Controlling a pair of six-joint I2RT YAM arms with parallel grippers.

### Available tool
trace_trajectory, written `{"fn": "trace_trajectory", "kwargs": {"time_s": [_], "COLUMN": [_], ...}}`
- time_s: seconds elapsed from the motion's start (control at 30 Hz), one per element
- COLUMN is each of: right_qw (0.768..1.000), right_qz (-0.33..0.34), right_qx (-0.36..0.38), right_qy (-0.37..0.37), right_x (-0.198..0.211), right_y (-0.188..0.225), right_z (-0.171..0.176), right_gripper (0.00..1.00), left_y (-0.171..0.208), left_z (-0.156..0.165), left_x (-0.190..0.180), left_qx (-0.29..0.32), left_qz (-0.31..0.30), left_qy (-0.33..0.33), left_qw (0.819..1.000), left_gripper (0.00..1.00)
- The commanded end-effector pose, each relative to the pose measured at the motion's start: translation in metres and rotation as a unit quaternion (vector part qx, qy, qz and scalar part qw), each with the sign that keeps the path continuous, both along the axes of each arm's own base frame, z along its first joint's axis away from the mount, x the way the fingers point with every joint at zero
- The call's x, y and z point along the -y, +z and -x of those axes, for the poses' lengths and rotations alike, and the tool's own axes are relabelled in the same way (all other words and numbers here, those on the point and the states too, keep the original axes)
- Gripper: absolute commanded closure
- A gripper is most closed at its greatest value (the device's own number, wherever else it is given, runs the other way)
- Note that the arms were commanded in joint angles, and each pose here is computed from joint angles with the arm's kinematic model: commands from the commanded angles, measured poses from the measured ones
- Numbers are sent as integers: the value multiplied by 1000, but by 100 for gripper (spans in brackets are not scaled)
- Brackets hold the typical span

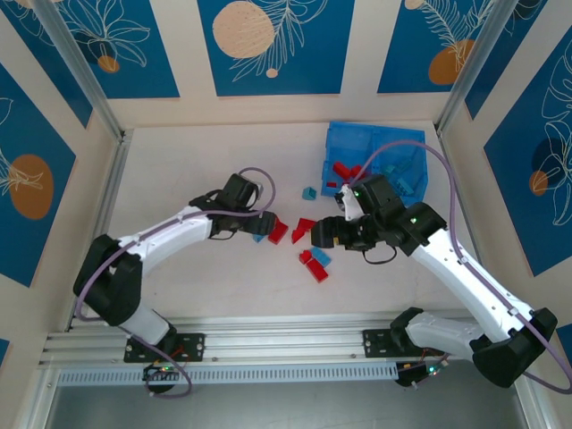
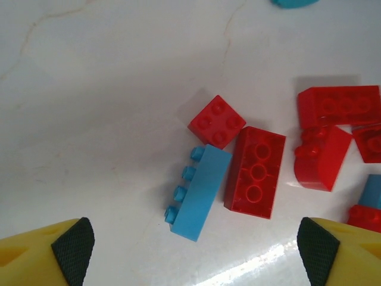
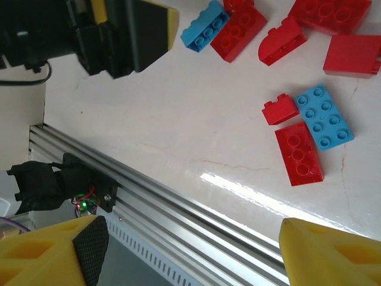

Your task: Sort the legos into containers by color

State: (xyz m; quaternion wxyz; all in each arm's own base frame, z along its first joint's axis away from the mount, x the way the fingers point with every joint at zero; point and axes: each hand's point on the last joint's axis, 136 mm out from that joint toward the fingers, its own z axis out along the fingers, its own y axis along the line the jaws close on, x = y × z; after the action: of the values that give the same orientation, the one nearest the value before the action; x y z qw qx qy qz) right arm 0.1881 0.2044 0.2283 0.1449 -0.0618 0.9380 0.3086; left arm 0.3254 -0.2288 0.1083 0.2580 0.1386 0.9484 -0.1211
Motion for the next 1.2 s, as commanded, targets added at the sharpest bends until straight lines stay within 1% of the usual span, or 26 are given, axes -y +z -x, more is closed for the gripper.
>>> {"fn": "trace_trajectory", "kwargs": {"time_s": [0.0,0.07,0.1,0.27,0.37,0.43,0.6,0.77,0.87,1.0,1.07,1.17], "right_qw": [999,1000,1000,1000,999,999,999,998,998,998,998,998], "right_qz": [14,7,3,9,12,12,16,18,20,22,22,21], "right_qx": [-27,-26,-23,-17,-21,-25,-30,-27,-30,-34,-34,-34], "right_qy": [-12,-11,-11,-23,-28,-31,-34,-45,-48,-53,-52,-51], "right_x": [5,4,3,10,11,11,13,18,20,21,21,19], "right_y": [-10,-8,-6,-7,-11,-14,-16,-16,-18,-20,-21,-22], "right_z": [7,8,9,9,10,10,11,13,15,16,16,15], "right_gripper": [22,22,22,22,22,22,22,21,21,21,21,21], "left_y": [-9,-16,-18,-31,-31,-32,-41,-59,-71,-86,-89,-89], "left_z": [-6,-11,-12,-11,-12,-19,-45,-61,-60,-51,-46,-37], "left_x": [3,5,8,18,31,40,45,48,45,31,23,16], "left_qx": [-24,-29,-32,-58,-55,-48,-40,-56,-73,-92,-98,-108], "left_qz": [5,1,-1,-1,24,30,-4,-26,-43,-75,-84,-83], "left_qy": [13,12,6,-21,-48,-57,-51,-35,-32,-21,-16,-11], "left_qw": [1000,1000,999,998,997,997,998,997,996,993,991,991], "left_gripper": [17,23,25,26,25,26,25,26,28,35,35,35]}}
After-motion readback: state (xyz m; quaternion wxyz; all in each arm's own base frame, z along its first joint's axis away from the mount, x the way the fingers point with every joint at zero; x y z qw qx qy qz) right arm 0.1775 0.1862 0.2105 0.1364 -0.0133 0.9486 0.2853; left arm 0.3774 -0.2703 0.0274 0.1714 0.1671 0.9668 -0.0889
